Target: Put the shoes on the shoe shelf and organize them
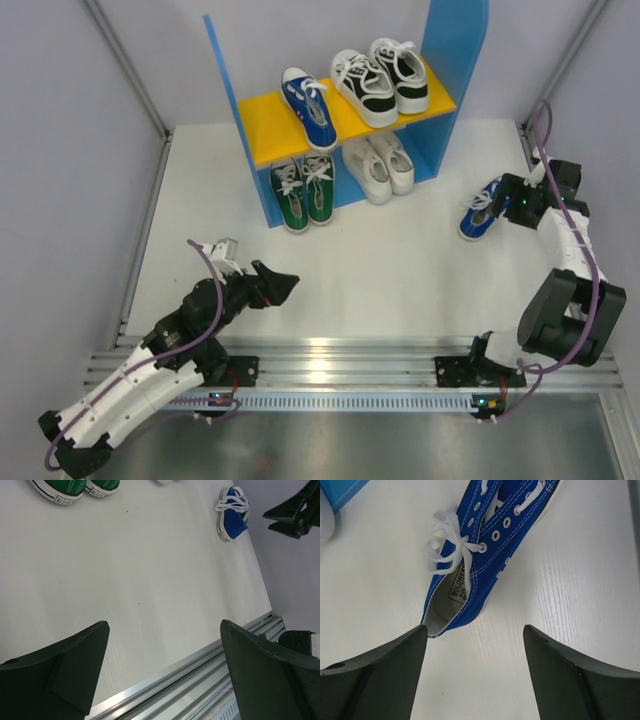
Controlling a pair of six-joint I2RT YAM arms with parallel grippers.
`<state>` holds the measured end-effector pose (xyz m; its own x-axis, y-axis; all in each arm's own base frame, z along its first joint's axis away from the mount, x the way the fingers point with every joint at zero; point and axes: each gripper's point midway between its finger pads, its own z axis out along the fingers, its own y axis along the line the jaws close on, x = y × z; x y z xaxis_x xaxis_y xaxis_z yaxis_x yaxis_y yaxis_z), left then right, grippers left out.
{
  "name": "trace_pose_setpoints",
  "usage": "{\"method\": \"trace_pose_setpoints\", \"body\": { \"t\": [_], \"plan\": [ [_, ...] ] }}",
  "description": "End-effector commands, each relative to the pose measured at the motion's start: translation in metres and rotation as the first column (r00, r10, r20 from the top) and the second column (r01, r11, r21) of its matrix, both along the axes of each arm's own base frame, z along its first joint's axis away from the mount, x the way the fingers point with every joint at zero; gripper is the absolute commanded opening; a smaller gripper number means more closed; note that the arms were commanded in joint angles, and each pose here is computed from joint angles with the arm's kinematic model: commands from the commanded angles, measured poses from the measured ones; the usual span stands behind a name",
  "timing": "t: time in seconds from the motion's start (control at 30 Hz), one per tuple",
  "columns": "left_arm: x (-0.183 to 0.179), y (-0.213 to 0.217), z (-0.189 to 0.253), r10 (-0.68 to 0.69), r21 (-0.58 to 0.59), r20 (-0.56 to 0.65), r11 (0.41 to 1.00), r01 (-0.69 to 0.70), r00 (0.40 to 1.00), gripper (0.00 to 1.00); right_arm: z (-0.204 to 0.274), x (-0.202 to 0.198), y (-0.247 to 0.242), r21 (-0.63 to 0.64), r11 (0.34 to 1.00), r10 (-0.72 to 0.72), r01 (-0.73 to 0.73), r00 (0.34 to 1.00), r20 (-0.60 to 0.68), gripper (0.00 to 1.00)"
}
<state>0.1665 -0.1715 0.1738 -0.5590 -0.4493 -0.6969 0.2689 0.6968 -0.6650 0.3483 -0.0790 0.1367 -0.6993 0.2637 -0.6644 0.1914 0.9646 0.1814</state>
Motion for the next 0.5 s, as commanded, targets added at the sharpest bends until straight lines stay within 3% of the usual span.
{"method": "trace_pose_setpoints", "body": {
  "t": [0.0,0.17,0.33,0.47],
  "plan": [
    [0.001,-0.009,0.020,-0.017,-0.099,0.058,0.995,0.023,0.998,0.98,0.008,0.031,-0.014,0.019,0.994,-0.105,0.104,0.992,0.064,0.77],
    [-0.002,-0.009,0.017,-0.022,-0.130,0.050,0.991,0.028,0.999,0.98,-0.018,0.052,-0.011,0.106,0.987,-0.119,0.118,0.993,0.001,0.68],
    [-0.002,-0.011,0.016,-0.028,-0.144,0.053,0.989,0.035,0.998,0.98,-0.052,0.069,-0.017,0.093,0.987,-0.128,0.134,0.989,-0.068,0.59],
    [-0.004,-0.017,0.016,-0.063,-0.143,0.067,0.987,0.072,0.996,0.98,-0.056,0.080,-0.016,0.105,0.987,-0.112,0.118,0.992,-0.062,0.46]
  ]
}}
